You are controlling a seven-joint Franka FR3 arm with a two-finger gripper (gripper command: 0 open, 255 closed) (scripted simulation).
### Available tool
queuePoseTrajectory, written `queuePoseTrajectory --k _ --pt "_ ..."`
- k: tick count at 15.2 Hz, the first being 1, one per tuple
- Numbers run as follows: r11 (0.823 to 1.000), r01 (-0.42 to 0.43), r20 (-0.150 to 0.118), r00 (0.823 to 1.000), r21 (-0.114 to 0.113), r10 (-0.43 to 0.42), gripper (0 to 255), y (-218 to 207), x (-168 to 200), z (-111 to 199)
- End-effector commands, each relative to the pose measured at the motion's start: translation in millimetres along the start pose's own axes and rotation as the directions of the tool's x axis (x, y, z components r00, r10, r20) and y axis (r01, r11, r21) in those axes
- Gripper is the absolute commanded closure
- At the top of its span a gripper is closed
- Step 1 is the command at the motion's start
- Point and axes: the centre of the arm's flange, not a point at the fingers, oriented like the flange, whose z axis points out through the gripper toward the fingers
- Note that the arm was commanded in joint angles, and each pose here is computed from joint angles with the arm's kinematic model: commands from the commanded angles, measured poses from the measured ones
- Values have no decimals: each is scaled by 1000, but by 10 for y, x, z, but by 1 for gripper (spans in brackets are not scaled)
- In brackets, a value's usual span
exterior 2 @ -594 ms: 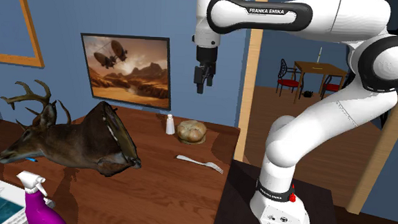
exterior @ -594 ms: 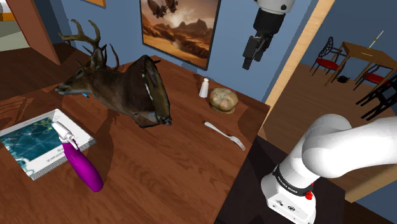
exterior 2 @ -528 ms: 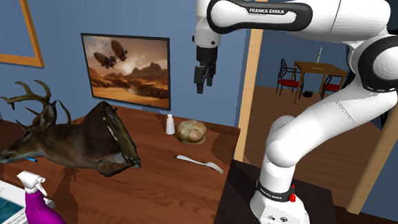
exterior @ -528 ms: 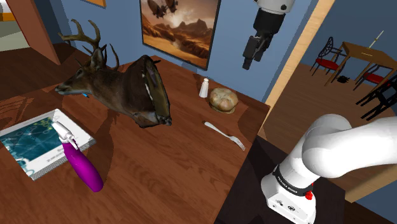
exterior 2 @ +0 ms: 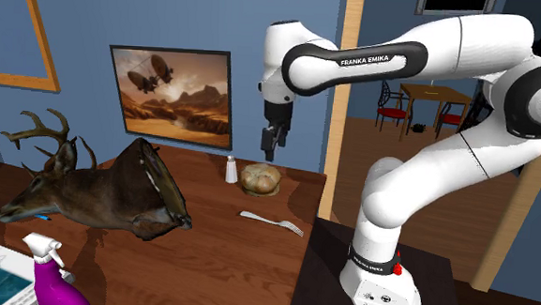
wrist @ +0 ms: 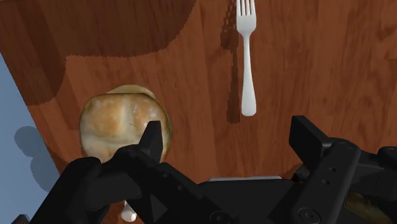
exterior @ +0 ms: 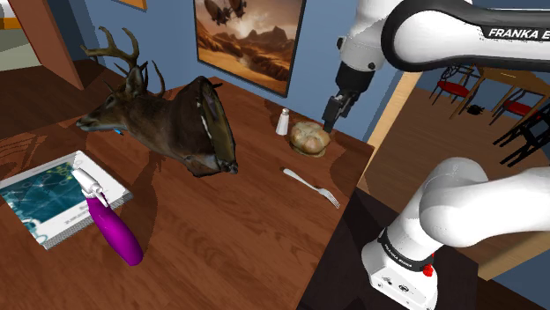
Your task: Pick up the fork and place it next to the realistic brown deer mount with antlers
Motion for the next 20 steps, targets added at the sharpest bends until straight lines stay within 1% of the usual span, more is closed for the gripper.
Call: queuePoseTrajectory --k 1,12,13,20 --pt "1000 2 -8 1000 -12 -2 0 -132 -16 249" --pt "997 17 -44 999 -81 -20 0 -741 -190 1612" --pt "996 17 -46 999 -84 -21 0 -768 -197 1680" --pt "996 17 -46 999 -84 -21 0 -737 -180 2048"
